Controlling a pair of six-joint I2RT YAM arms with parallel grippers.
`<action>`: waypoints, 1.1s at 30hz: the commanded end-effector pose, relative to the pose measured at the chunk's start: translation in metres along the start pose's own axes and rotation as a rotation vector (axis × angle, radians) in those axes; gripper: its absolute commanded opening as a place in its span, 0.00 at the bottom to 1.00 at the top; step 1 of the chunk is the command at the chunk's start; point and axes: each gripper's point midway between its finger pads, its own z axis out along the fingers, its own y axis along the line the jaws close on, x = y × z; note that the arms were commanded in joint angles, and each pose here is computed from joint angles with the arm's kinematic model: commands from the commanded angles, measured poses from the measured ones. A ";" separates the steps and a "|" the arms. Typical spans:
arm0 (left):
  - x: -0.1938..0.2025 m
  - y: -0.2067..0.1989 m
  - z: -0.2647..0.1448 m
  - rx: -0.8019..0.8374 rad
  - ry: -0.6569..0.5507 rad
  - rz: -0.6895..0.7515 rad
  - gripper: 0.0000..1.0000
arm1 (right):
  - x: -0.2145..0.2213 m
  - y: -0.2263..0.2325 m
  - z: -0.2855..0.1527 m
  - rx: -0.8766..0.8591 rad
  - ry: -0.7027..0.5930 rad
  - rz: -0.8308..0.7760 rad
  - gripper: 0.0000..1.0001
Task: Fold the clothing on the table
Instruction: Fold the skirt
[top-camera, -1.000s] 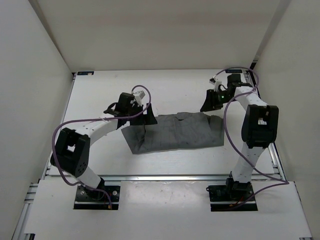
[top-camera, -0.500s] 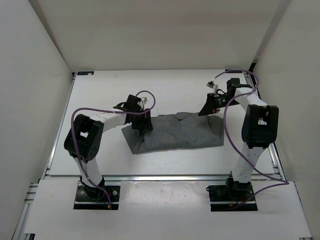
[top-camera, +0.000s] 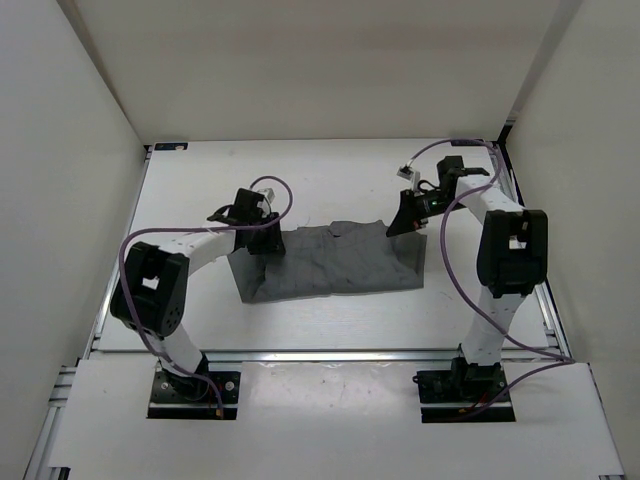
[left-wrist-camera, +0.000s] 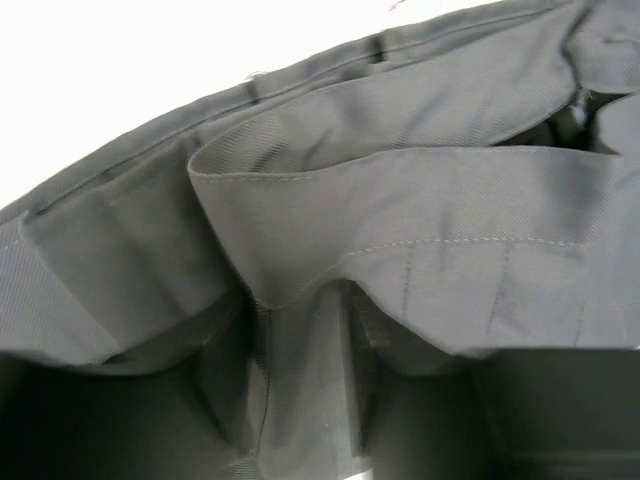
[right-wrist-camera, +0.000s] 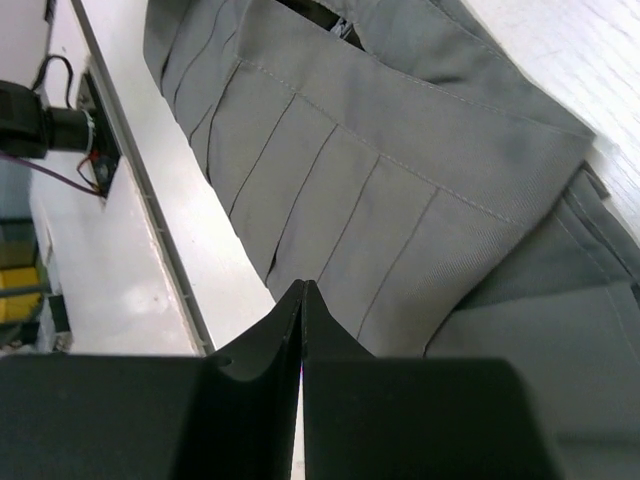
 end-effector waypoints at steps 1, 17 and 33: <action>-0.021 -0.013 -0.016 0.003 -0.092 -0.005 0.58 | -0.001 0.007 0.004 0.013 0.006 -0.081 0.00; -0.033 -0.143 -0.072 0.752 -0.113 0.027 0.00 | -0.002 0.032 0.054 -0.215 0.030 -0.058 0.00; 0.015 -0.058 0.038 0.504 0.121 -0.194 0.00 | 0.059 -0.052 0.096 0.009 0.215 0.277 0.00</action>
